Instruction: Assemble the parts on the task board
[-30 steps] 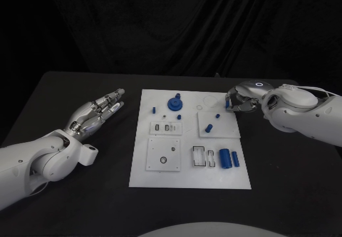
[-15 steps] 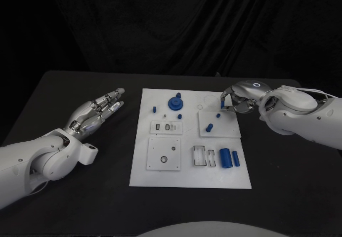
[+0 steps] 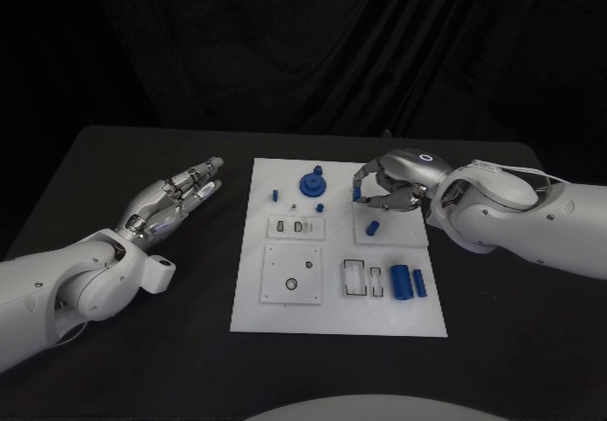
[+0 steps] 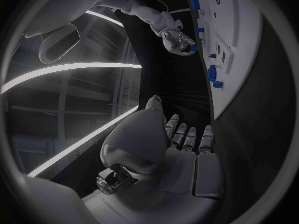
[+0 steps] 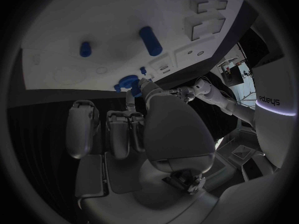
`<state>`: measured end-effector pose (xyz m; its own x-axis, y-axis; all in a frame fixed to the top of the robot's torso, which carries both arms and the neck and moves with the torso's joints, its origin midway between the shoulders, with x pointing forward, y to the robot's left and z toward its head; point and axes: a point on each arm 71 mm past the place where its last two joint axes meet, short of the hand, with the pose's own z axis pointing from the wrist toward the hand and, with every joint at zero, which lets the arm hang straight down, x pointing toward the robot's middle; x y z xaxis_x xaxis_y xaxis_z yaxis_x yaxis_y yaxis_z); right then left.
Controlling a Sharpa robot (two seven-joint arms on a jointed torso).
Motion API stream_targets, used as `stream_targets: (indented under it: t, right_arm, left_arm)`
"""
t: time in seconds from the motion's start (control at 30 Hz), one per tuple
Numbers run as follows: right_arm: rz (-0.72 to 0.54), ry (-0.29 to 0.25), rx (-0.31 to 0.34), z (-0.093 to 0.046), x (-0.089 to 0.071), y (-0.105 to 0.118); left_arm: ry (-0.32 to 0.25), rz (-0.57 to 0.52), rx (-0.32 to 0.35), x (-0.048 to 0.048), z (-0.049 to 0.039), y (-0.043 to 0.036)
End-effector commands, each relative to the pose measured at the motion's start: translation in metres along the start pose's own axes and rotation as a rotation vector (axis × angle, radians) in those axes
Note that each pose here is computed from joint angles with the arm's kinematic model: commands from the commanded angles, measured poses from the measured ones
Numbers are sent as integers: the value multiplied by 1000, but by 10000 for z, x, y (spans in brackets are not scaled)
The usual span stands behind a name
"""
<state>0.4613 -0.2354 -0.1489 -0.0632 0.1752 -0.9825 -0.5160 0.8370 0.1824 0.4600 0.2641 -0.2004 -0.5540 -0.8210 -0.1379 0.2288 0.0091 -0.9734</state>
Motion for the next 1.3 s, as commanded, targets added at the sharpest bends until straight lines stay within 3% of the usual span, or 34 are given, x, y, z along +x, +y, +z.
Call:
stream_targets:
  t: [0.03, 0.43, 0.7, 1.3]
  right_arm:
    - [37, 4, -43, 51, 39, 111]
    - [52, 109, -108, 261, 335, 363]
    - [63, 167, -120, 321, 523, 462]
    - [41, 158, -113, 364, 579, 471]
  left_arm:
    - [13, -9, 143, 26, 8, -106]
    - [19, -12, 142, 45, 33, -98]
    - [22, -13, 142, 47, 44, -93]
    - [24, -15, 139, 44, 47, -87]
